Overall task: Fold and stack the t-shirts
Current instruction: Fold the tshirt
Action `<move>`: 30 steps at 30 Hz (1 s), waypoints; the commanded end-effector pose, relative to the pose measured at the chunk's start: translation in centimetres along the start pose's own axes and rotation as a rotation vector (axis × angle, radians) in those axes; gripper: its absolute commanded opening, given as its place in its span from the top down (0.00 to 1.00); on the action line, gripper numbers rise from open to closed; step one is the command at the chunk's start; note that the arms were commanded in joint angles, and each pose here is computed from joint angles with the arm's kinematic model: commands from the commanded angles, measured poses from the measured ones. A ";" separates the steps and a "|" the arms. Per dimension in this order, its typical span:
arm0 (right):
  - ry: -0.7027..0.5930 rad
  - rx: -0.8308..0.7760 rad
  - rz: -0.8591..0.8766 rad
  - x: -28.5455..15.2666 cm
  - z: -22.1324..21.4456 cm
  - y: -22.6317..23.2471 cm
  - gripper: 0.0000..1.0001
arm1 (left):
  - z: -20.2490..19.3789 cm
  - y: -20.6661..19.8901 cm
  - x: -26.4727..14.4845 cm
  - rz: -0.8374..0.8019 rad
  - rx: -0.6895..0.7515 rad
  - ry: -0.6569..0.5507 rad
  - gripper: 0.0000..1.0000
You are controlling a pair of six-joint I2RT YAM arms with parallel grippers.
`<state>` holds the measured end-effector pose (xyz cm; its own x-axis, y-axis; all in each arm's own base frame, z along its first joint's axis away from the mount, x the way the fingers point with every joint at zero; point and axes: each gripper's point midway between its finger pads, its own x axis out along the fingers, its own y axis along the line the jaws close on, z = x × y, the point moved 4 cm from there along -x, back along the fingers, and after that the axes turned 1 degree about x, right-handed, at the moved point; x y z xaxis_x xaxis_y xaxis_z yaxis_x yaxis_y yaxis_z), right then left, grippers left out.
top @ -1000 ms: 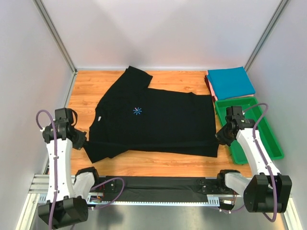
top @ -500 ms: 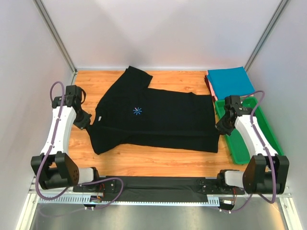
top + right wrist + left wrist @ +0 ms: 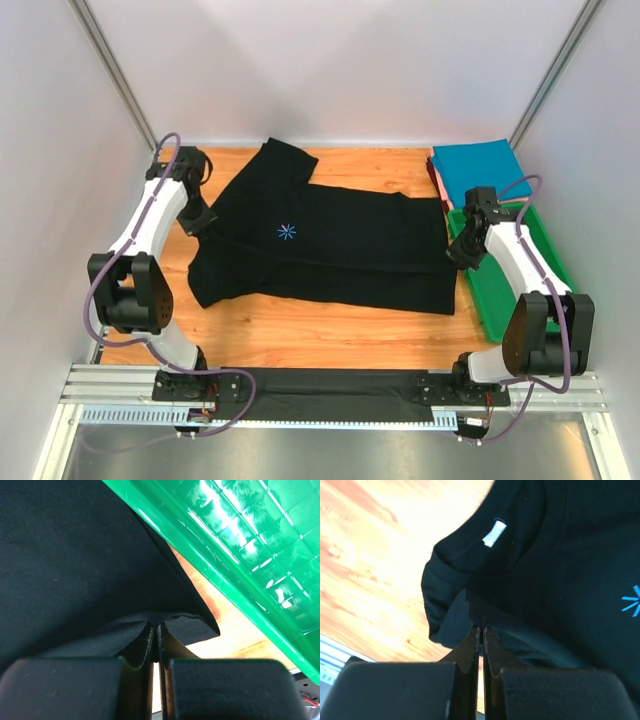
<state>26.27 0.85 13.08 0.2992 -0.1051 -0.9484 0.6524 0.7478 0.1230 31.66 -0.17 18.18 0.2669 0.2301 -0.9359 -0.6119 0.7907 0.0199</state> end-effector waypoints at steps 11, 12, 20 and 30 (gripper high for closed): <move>-0.079 -0.012 -0.018 0.2 3.3 0.6 1.00 | 3.8 -4.4 1.2 -0.032 0.219 -0.069 1.00; -0.078 -0.014 -0.021 0.3 3.4 0.6 1.00 | 3.8 -4.6 1.4 -0.028 0.222 -0.063 1.00; -0.073 -0.017 -0.001 1.3 4.1 1.6 0.98 | 4.2 -5.1 2.9 0.024 0.254 -0.055 1.00; -0.025 -0.044 -0.059 1.6 3.9 1.1 1.00 | 3.7 -2.3 1.1 0.183 0.261 -0.042 1.00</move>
<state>29.83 -0.06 10.81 0.2394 -0.1122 -0.9644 0.6415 0.7639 0.0704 38.10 -0.72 15.84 0.2079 0.3234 -0.9232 -0.4233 0.8806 0.2131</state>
